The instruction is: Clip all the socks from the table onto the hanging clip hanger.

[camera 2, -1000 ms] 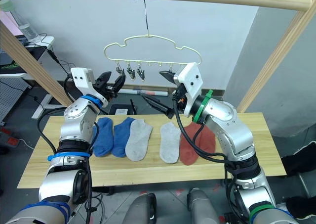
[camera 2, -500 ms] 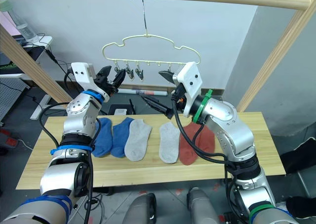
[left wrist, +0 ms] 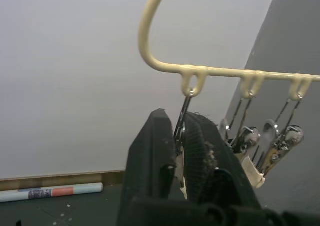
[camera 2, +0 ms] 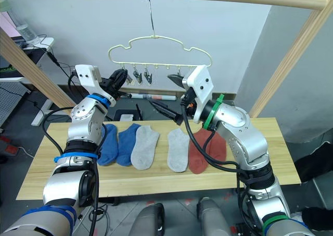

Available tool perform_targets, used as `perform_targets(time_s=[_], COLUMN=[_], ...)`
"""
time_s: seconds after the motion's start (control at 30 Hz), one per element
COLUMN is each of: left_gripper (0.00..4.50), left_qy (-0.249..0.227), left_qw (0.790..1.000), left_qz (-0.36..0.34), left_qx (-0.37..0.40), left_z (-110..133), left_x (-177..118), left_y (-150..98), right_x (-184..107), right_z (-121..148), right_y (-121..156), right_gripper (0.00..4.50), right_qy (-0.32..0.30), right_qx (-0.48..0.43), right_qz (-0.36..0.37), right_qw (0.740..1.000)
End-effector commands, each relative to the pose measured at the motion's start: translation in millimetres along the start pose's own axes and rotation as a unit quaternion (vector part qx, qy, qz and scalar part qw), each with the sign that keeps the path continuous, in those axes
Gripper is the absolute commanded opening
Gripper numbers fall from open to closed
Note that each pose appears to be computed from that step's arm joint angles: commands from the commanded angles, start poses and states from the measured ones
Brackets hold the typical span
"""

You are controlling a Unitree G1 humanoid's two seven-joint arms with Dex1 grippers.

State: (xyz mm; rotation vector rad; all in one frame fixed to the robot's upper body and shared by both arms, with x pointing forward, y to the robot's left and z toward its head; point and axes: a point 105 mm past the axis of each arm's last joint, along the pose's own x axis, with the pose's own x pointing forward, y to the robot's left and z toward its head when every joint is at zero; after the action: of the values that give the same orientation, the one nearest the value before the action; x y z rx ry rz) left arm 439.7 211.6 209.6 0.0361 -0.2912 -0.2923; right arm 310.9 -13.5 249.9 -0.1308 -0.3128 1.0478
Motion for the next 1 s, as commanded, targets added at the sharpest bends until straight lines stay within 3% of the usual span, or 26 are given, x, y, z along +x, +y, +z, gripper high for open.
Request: perform_targets(time_s=[0.03,0.2,0.3,0.4,0.47,0.7,1.0], left_gripper=[0.01,0.01,0.01,0.01,0.01,0.01,0.01], left_qy=[-0.033,-0.013,-0.006,0.004,0.009,0.037,0.042], left_qw=[0.999,1.000,1.000,0.999,0.999,0.998,0.998], left_qz=[-0.002,-0.004,-0.009,-0.027,-0.031,-0.044,-0.048], left_qx=[0.015,0.025,0.027,0.026,0.025,0.015,0.011], left_z=[23,21,20,20,20,13,12], left_x=[3,1,0,-3,-5,-12,-14], left_y=[2,3,1,-4,-5,-8,-9], right_x=[-10,-58,-71,-105,-112,-116,-116], right_z=[-2,-88,-105,-151,-167,-202,-219], right_y=[-6,-40,-49,-85,-98,-124,-123], right_gripper=[4.50,4.50,4.50,4.50,4.50,4.50,4.50], right_qy=[0.001,0.169,0.202,0.288,0.316,0.381,0.418], right_qx=[-0.011,0.007,0.012,0.052,0.056,0.031,0.030], right_qz=[-0.012,-0.084,-0.099,-0.172,-0.189,-0.214,-0.194], right_qw=[1.000,0.982,0.974,0.941,0.928,0.899,0.887])
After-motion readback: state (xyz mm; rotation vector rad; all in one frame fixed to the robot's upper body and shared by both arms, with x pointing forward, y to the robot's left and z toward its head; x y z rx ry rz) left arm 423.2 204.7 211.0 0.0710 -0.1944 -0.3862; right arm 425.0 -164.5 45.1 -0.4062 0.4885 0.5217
